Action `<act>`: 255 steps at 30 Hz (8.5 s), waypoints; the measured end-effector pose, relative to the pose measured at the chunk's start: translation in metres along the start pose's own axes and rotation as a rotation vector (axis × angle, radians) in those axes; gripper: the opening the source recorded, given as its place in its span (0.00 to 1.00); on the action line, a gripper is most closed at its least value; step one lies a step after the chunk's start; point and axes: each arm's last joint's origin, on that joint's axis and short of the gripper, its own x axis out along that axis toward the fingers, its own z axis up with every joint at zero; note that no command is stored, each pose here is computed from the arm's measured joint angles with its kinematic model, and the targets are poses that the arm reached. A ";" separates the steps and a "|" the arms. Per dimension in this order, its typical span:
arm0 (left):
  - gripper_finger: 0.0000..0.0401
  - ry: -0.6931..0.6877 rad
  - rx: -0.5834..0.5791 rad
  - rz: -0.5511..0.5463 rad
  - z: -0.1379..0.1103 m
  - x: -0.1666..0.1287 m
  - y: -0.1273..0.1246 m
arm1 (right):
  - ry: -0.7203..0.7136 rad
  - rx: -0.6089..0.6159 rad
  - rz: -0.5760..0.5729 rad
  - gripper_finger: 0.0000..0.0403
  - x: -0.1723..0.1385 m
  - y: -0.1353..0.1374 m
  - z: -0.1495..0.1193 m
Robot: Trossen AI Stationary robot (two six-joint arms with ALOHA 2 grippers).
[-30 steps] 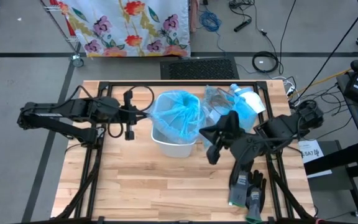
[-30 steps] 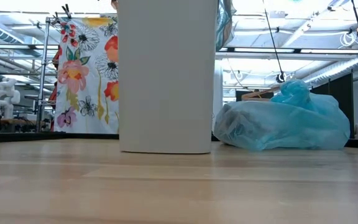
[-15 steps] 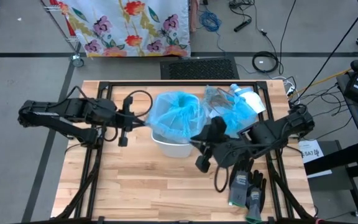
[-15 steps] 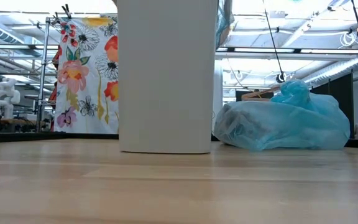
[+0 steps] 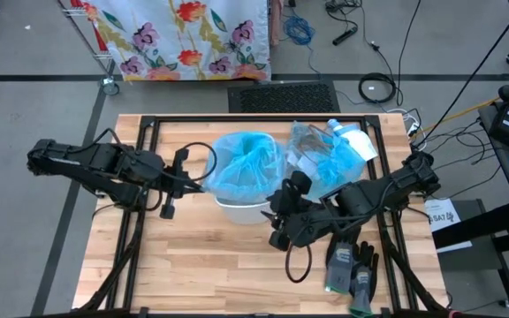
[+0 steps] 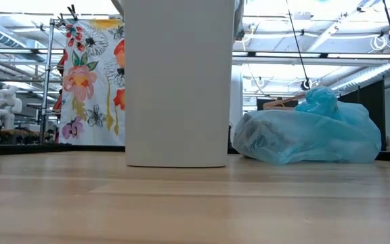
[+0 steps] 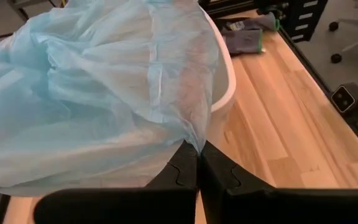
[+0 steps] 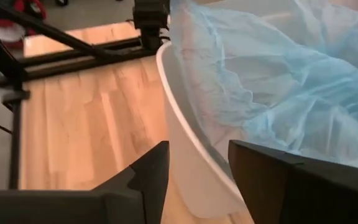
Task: Place trash/remove bag and relplace
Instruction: Insert the new blue trash bag into the white trash bin
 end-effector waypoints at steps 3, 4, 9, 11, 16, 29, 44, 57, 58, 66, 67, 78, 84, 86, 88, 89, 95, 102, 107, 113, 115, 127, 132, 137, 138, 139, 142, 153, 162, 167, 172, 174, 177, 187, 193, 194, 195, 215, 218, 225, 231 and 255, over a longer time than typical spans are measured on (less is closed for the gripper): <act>0.01 -0.001 0.002 -0.004 0.000 0.000 -0.001 | 0.009 -0.050 -0.018 0.39 0.008 0.000 0.000; 0.01 -0.001 0.002 -0.004 0.000 0.000 -0.001 | 0.012 -0.067 -0.023 0.39 0.010 -0.001 0.000; 0.01 -0.004 0.002 -0.002 0.000 0.000 -0.001 | 0.036 -0.121 -0.056 0.37 0.023 -0.006 0.001; 0.01 -0.004 0.002 0.001 0.000 0.000 -0.001 | 0.048 -0.131 -0.054 0.36 0.027 -0.008 0.002; 0.01 -0.008 0.002 0.012 0.001 0.000 0.000 | 0.060 -0.163 -0.054 0.35 0.029 -0.010 0.002; 0.01 -0.024 0.001 0.028 0.003 0.000 0.000 | 0.120 -0.234 -0.138 0.34 0.029 -0.020 -0.003; 0.01 -0.022 0.001 0.042 0.003 0.000 0.001 | 0.109 -0.179 -0.227 0.01 0.040 -0.039 0.005; 0.01 -0.022 0.001 0.069 0.003 0.000 0.002 | -0.060 -0.241 -0.090 0.14 0.037 -0.029 0.027; 0.01 -0.023 0.001 0.069 0.003 0.000 0.002 | -0.063 -0.239 -0.079 0.16 0.037 -0.030 0.028; 0.01 -0.070 0.022 0.083 0.010 -0.005 0.003 | -0.053 -0.287 -0.067 0.33 0.042 -0.029 0.028; 0.01 -0.084 0.024 0.084 0.013 -0.008 0.004 | -0.054 -0.286 -0.069 0.34 0.042 -0.029 0.028; 0.01 -0.156 0.038 0.115 0.029 -0.025 0.008 | -0.001 -0.359 -0.157 0.33 0.042 -0.035 0.022; 0.01 -0.154 0.031 0.114 0.029 -0.025 0.008 | 0.027 -0.388 -0.249 0.29 0.043 -0.043 0.019; 0.01 -0.151 0.030 0.113 0.028 -0.025 0.008 | 0.030 -0.385 -0.264 0.26 0.044 -0.045 0.020; 0.01 -0.142 0.032 0.112 0.027 -0.025 0.008 | 0.026 -0.368 -0.300 0.23 0.044 -0.048 0.020; 0.01 -0.133 0.030 0.110 0.027 -0.025 0.008 | 0.025 -0.358 -0.319 0.22 0.045 -0.050 0.021; 0.01 -0.094 -0.037 0.047 0.022 -0.024 0.006 | 0.059 -0.292 -0.343 0.11 0.044 -0.056 0.017; 0.01 -0.073 -0.059 0.027 0.021 -0.021 0.005 | 0.039 -0.187 -0.300 0.01 0.019 -0.053 0.013; 0.01 -0.048 -0.055 -0.057 0.023 -0.010 0.001 | 0.081 -0.087 -0.215 0.00 0.003 -0.050 0.007; 0.01 -0.001 -0.076 -0.113 0.025 0.010 -0.002 | 0.176 -0.007 -0.164 0.00 0.002 -0.049 -0.001; 0.01 -0.016 -0.079 -0.108 0.026 0.011 0.000 | 0.185 0.015 -0.153 0.00 0.001 -0.048 -0.002; 0.01 -0.029 -0.176 -0.086 0.028 0.012 0.006 | 0.243 0.014 -0.062 0.00 -0.004 -0.032 -0.011; 0.01 0.000 -0.224 -0.124 0.028 0.021 0.002 | 0.247 -0.014 -0.048 0.00 -0.004 -0.032 -0.011; 0.01 0.059 -0.262 -0.150 0.028 0.039 -0.005 | 0.238 -0.027 -0.007 0.00 -0.003 -0.029 -0.009; 0.01 0.072 -0.262 -0.158 0.028 0.043 -0.007 | 0.233 -0.024 -0.001 0.00 -0.003 -0.029 -0.008; 0.01 0.088 -0.268 -0.162 0.028 0.048 -0.008 | 0.235 -0.021 0.008 0.00 -0.003 -0.028 -0.008; 0.01 0.121 -0.270 -0.174 0.027 0.058 -0.014 | 0.244 0.001 0.016 0.00 -0.003 -0.028 -0.008; 0.01 0.093 -0.239 -0.225 0.031 0.059 -0.027 | 0.232 0.025 0.008 0.00 -0.004 -0.026 -0.009; 0.01 0.065 -0.237 -0.284 0.035 0.057 -0.039 | 0.271 0.069 0.152 0.00 -0.019 -0.019 -0.010; 0.01 0.065 -0.235 -0.287 0.035 0.057 -0.040 | 0.312 0.083 0.235 0.00 -0.024 -0.013 -0.012; 0.01 0.061 -0.235 -0.287 0.035 0.057 -0.040 | 0.315 0.109 0.315 0.00 -0.025 -0.008 -0.009; 0.01 0.061 -0.235 -0.287 0.035 0.057 -0.040 | 0.317 0.110 0.319 0.00 -0.024 -0.008 -0.009; 0.01 0.058 -0.235 -0.286 0.036 0.057 -0.040 | 0.353 0.090 0.318 0.00 -0.021 -0.006 -0.013; 0.01 0.056 -0.236 -0.282 0.036 0.057 -0.040 | 0.425 0.072 0.337 0.00 -0.011 0.001 -0.019; 0.01 0.058 -0.236 -0.277 0.035 0.057 -0.040 | 0.399 -0.012 0.159 0.00 0.010 0.007 -0.029; 0.01 0.057 -0.236 -0.270 0.035 0.057 -0.040 | 0.385 -0.021 0.132 0.00 0.013 0.008 -0.030; 0.01 0.057 -0.236 -0.257 0.035 0.057 -0.039 | 0.372 -0.034 0.106 0.00 0.017 0.009 -0.031; 0.01 0.122 -0.248 -0.215 0.030 0.070 -0.064 | 0.352 -0.028 -0.133 0.00 0.065 0.017 -0.047; 0.01 0.164 -0.220 -0.167 0.025 0.080 -0.071 | 0.353 -0.019 -0.138 0.00 0.066 0.016 -0.046; 0.01 0.195 -0.188 -0.092 0.021 0.089 -0.078 | 0.357 0.003 -0.154 0.00 0.072 0.021 -0.051; 0.01 0.188 -0.177 -0.089 0.019 0.091 -0.079 | 0.382 0.026 -0.164 0.00 0.077 0.032 -0.075; 0.11 0.089 -0.313 -0.189 0.011 0.078 -0.083 | 0.258 0.088 -0.061 0.16 0.042 0.051 -0.076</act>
